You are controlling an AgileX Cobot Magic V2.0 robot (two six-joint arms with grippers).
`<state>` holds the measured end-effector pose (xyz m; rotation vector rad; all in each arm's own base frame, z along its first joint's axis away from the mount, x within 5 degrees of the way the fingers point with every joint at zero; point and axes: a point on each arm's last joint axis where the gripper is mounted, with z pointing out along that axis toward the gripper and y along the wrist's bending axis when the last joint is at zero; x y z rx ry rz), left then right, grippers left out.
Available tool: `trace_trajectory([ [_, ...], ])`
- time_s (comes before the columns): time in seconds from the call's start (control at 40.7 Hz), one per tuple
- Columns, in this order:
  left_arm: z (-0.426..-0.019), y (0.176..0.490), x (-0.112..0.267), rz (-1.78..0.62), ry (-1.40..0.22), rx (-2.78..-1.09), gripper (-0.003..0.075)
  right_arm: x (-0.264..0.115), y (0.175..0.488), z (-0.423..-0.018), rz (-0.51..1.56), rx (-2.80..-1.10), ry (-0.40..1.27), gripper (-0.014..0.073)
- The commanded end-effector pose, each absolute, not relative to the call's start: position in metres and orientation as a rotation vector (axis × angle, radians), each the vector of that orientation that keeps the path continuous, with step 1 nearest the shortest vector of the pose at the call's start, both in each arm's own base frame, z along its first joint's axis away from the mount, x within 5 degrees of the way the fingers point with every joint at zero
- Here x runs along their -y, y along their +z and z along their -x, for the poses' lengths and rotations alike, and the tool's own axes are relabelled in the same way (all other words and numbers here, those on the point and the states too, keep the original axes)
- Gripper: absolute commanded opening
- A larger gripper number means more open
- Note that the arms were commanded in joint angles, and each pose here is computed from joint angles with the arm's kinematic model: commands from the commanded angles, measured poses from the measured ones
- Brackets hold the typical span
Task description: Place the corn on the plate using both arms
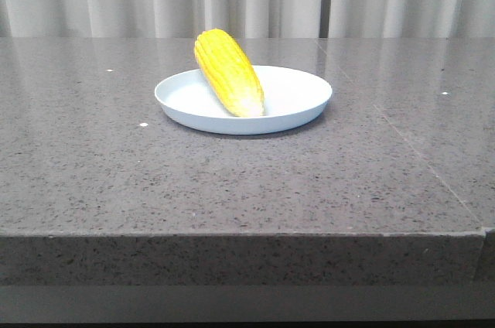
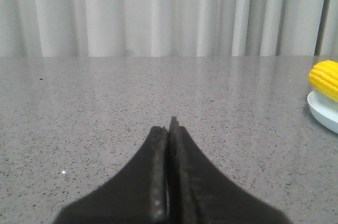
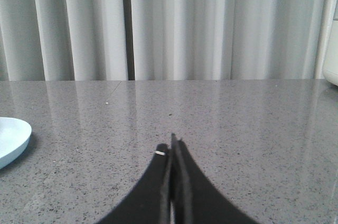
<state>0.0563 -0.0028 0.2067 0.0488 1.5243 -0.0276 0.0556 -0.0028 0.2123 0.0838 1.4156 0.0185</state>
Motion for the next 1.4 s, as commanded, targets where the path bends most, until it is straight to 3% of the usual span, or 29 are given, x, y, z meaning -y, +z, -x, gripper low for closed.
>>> trace_trajectory([
  [0.0,-0.0553,0.2083,0.0029,-0.038,-0.044,-1.444,-0.0020,0.0027,0.2253,-0.0517,-0.100,-1.320,0.049,-0.0067],
  [0.196,-0.0553,0.2083,0.0029,-0.038,-0.044,-1.444,-0.0020,0.0024,0.2179,-0.0532,-0.118,-1.403,0.068,-0.0067],
  [1.375,-0.0553,0.2083,0.0029,-0.038,-0.044,-1.444,-0.0020,0.0021,0.2198,-0.0528,-0.081,-1.383,0.031,-0.0067],
])
